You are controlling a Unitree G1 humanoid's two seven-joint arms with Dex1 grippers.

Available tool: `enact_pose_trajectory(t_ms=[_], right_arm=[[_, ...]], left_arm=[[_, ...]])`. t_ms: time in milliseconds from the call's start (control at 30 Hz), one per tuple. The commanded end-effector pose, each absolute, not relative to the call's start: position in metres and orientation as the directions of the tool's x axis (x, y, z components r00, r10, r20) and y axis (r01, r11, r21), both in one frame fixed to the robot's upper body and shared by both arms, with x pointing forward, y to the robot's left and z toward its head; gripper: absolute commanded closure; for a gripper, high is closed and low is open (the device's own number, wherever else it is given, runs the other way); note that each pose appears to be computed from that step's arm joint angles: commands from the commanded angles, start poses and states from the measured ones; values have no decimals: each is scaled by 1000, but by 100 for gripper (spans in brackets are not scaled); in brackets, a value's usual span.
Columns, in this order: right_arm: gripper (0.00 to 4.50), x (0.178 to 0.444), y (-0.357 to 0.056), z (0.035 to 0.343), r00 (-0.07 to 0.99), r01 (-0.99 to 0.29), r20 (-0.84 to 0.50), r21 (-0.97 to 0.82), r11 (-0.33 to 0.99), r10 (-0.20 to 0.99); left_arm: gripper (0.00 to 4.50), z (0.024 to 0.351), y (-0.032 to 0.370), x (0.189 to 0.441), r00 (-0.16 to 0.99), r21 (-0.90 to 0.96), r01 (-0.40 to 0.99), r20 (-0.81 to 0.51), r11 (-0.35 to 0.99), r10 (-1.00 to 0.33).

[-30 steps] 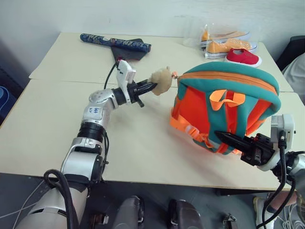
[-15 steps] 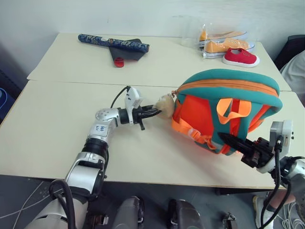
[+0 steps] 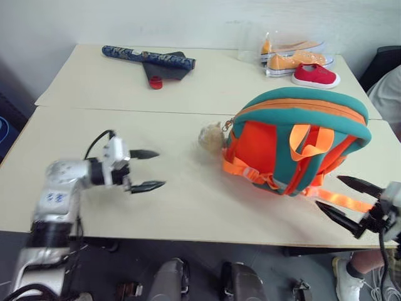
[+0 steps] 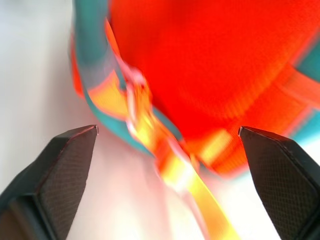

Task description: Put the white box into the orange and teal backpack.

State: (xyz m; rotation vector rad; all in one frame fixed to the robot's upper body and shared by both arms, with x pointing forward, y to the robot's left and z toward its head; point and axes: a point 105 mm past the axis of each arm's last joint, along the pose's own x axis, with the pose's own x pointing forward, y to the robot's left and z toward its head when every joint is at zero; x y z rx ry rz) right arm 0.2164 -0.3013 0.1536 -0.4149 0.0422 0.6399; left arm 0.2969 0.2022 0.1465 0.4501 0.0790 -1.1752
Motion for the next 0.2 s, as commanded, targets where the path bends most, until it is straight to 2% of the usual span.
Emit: enact_pose_trajectory(t_ms=[33,200], right_arm=[[4,214,-327,160,811,-571,-210,-484,663,546],[4,223,-330,153,769,-624,-262,-504,597,583]], left_arm=[[0,140,229,277,460,391,862,-341,322,-820],[0,136,232,271,516,395,834,-310,386,-798]])
